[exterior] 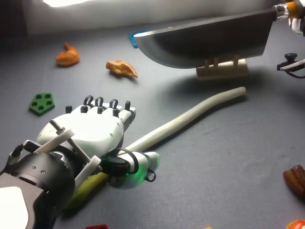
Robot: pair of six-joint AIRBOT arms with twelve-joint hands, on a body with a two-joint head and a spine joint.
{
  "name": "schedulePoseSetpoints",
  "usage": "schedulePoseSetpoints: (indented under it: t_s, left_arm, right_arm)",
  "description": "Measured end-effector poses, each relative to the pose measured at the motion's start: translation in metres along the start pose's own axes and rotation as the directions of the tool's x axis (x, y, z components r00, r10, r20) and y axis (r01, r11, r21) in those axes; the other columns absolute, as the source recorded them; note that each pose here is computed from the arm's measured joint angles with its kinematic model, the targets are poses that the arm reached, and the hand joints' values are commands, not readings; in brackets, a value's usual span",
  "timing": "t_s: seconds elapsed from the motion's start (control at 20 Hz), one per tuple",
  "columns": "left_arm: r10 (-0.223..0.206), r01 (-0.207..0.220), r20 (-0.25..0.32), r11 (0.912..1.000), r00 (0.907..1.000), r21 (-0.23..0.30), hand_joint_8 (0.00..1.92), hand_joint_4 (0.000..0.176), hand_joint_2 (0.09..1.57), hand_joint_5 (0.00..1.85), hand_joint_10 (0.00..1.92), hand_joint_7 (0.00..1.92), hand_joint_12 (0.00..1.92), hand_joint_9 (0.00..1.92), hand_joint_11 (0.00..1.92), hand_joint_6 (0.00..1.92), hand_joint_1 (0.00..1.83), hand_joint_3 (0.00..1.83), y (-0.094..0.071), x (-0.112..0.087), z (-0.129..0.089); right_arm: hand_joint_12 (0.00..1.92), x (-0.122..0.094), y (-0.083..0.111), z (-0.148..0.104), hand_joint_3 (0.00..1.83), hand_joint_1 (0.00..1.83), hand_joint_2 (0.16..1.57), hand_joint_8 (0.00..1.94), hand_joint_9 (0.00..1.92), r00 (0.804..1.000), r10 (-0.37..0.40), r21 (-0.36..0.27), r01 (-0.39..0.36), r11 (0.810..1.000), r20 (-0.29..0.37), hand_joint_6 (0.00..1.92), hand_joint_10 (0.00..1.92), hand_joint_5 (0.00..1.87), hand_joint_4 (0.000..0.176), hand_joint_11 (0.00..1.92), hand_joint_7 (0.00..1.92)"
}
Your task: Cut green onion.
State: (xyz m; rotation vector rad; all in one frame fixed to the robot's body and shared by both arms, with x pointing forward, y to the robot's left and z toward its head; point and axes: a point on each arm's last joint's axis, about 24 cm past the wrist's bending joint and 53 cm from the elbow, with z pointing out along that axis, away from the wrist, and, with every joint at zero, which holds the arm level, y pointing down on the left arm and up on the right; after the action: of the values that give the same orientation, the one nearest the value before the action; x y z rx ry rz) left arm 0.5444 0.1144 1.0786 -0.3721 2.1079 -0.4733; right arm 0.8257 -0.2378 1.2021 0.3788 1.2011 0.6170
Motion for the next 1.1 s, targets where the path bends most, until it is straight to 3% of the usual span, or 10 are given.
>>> schedulePoseSetpoints:
  t_s: [0.45, 0.8, 0.9, 0.95, 1.0, 1.05, 1.1]
  left_arm:
    - [0.0, 0.0, -0.001, 1.0, 1.0, 0.0, 0.01, 0.0, 1.3, 0.1, 0.01, 0.1, 0.01, 0.06, 0.02, 0.01, 0.12, 0.0, 0.0, 0.0, 0.0]
    - [0.0, 0.0, -0.002, 1.0, 1.0, 0.001, 0.0, 0.0, 1.31, 0.1, 0.0, 0.11, 0.02, 0.06, 0.0, 0.0, 0.12, 0.0, 0.0, 0.0, 0.0]
    - [0.0, 0.0, -0.001, 1.0, 1.0, 0.001, 0.01, 0.0, 1.3, 0.12, 0.01, 0.14, 0.03, 0.08, 0.01, 0.01, 0.15, 0.0, 0.0, 0.0, 0.0]
    - [0.0, 0.0, -0.002, 1.0, 1.0, 0.001, 0.0, 0.0, 1.29, 0.13, 0.0, 0.15, 0.07, 0.09, 0.0, 0.0, 0.17, 0.0, 0.0, 0.0, 0.0]
    - [0.0, 0.0, -0.002, 1.0, 1.0, 0.001, 0.0, 0.0, 1.3, 0.12, 0.0, 0.14, 0.07, 0.09, 0.0, 0.0, 0.15, 0.0, 0.0, 0.0, 0.0]
    - [0.0, 0.0, -0.002, 1.0, 1.0, 0.002, 0.0, 0.0, 1.29, 0.12, 0.0, 0.14, 0.07, 0.09, 0.0, 0.0, 0.14, 0.0, 0.0, 0.0, 0.0]
    - [0.0, 0.0, -0.002, 1.0, 1.0, 0.001, 0.0, 0.0, 1.3, 0.11, 0.0, 0.12, 0.03, 0.08, 0.0, 0.0, 0.15, 0.0, 0.0, 0.0, 0.0]
  right_arm:
    - [1.92, 0.004, -0.009, -0.004, 0.84, 1.59, 0.73, 1.94, 1.61, 1.0, 0.021, 0.012, -0.021, 1.0, -0.005, 1.92, 1.92, 1.33, 0.176, 1.64, 1.52]
    - [1.92, 0.003, -0.015, -0.005, 0.74, 1.56, 0.78, 1.94, 1.58, 1.0, 0.013, 0.016, -0.013, 1.0, 0.003, 1.92, 1.92, 1.31, 0.176, 1.62, 1.51]
    - [1.92, 0.004, -0.017, -0.006, 0.68, 1.52, 0.79, 1.94, 1.53, 1.0, 0.012, 0.018, -0.012, 1.0, 0.001, 1.92, 1.92, 1.2, 0.176, 1.55, 1.45]
    - [1.92, 0.004, -0.017, -0.006, 0.64, 1.5, 0.82, 1.94, 1.47, 1.0, 0.015, 0.02, -0.015, 1.0, 0.001, 1.92, 1.92, 1.12, 0.164, 1.47, 1.38]
    - [1.92, 0.004, -0.018, -0.006, 0.88, 1.16, 0.83, 1.94, 1.33, 1.0, 0.014, 0.021, -0.014, 1.0, -0.001, 1.73, 1.92, 0.83, 0.0, 1.32, 1.21]
    - [1.92, 0.004, -0.018, -0.006, 1.0, 1.17, 0.83, 1.84, 1.08, 1.0, 0.008, 0.021, -0.008, 1.0, -0.002, 1.73, 1.92, 0.68, 0.0, 1.04, 0.93]
    - [1.92, 0.004, -0.018, -0.006, 0.72, 1.29, 0.96, 1.67, 0.73, 1.0, 0.008, 0.022, -0.008, 1.0, -0.002, 1.6, 1.85, 0.6, 0.0, 0.64, 0.79]
